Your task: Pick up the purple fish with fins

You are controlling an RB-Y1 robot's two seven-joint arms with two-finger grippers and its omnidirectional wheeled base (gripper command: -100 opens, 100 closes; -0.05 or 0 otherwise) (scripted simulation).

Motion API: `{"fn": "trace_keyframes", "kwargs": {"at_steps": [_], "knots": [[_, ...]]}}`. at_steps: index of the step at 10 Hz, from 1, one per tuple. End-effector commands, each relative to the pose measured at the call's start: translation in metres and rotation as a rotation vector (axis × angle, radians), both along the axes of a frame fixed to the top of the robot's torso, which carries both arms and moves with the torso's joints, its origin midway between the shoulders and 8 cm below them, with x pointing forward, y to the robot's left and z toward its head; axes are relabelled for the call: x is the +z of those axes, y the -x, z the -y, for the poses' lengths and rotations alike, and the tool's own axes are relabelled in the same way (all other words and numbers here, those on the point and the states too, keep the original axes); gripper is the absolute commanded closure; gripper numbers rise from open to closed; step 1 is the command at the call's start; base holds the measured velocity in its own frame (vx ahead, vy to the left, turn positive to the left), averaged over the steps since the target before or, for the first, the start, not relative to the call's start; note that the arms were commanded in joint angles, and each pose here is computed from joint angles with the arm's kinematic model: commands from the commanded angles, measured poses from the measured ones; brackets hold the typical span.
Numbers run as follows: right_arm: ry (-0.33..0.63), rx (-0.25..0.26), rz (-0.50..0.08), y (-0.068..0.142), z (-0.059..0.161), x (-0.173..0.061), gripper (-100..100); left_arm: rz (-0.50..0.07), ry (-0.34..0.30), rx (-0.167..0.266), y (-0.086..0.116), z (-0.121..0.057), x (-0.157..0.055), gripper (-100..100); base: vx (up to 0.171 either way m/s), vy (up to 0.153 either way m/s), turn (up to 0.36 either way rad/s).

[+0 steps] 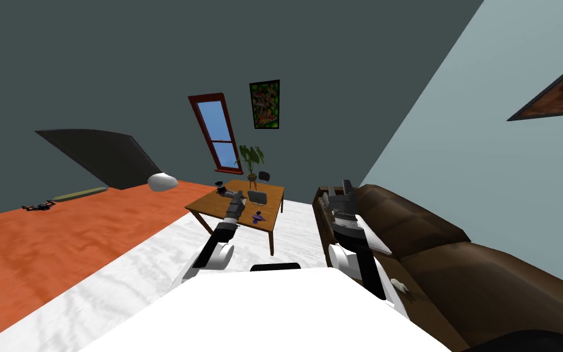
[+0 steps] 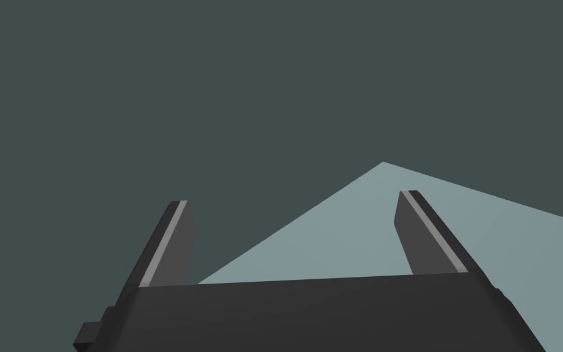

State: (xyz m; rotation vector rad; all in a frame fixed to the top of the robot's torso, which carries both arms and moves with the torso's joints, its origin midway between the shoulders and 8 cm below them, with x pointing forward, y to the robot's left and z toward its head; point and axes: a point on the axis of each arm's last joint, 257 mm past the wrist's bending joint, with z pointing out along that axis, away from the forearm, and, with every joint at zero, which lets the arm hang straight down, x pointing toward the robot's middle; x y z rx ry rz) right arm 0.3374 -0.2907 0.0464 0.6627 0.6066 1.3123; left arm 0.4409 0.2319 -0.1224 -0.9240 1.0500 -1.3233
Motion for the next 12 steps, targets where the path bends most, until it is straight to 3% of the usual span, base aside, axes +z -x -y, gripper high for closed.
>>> {"fn": "trace_keyframes", "kwargs": {"at_steps": [1, 2, 5, 8, 9, 10, 12], "knots": [[0.0, 0.0, 0.0, 0.0, 0.0, 0.0, 0, -0.062, 0.008, -0.008, -0.007, 0.004, -0.019, -100, -0.01, 0.036, -0.06], [0.0, 0.0, 0.0, 0.0, 0.0, 0.0, 0, -0.068, 0.008, -0.007, -0.007, 0.004, -0.02, -100, -0.006, 0.029, -0.029], [0.0, 0.0, 0.0, 0.0, 0.0, 0.0, 0, -0.168, 0.016, -0.021, -0.021, 0.01, -0.051, -100, -0.01, 0.027, -0.046], [0.0, 0.0, 0.0, 0.0, 0.0, 0.0, 0, -0.226, 0.016, -0.026, -0.027, 0.013, -0.069, -100, -0.011, 0.022, -0.042], [0.0, 0.0, 0.0, 0.0, 0.0, 0.0, 0, -0.278, 0.015, -0.032, -0.032, 0.016, -0.086, -100, -0.008, 0.022, -0.053], [0.0, 0.0, 0.0, 0.0, 0.0, 0.0, 0, -0.28, 0.015, -0.031, -0.032, 0.015, -0.086, -100, -0.006, 0.019, -0.028], [0.0, 0.0, 0.0, 0.0, 0.0, 0.0, 0, -0.369, 0.006, -0.04, -0.04, 0.02, -0.115, -100, -0.009, 0.018, -0.07]]}}
